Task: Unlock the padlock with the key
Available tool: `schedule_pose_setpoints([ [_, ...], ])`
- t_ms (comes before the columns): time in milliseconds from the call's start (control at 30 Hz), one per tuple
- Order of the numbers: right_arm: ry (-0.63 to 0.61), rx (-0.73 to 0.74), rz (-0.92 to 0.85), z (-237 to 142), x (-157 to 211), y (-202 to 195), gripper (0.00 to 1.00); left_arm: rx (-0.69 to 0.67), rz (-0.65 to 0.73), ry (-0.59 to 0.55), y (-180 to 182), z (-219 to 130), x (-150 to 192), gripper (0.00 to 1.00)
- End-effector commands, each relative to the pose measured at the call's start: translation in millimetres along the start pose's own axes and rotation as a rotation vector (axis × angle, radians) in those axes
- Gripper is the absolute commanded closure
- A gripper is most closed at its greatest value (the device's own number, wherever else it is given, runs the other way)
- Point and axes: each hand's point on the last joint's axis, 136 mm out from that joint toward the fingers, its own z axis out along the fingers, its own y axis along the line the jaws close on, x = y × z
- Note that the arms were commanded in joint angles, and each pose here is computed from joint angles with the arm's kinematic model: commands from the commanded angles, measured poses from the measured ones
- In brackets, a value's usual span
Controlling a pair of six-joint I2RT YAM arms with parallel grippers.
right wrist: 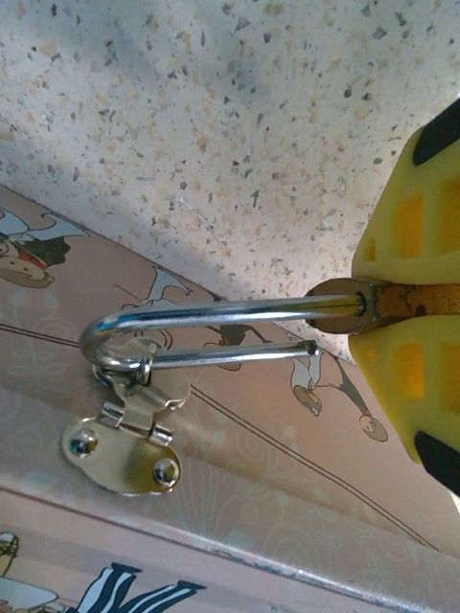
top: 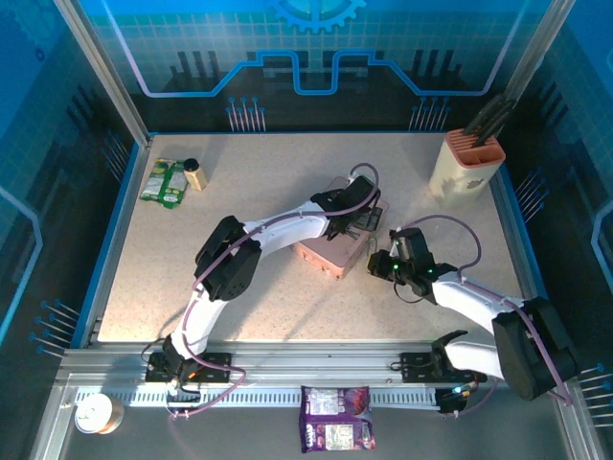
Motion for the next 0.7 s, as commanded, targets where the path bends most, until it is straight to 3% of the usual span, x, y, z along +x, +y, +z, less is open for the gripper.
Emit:
schedule_pose_setpoints([
  [0,-0.058,0.025,0.018,-4,-17,-7,1.0,-0.09,-0.004,0.153,36,9,52,0.03],
  [667,0.002,0.206,-0.042,4,-25,-41,0.99,-0.108,-0.026,0.177,49,11,83,0.04],
])
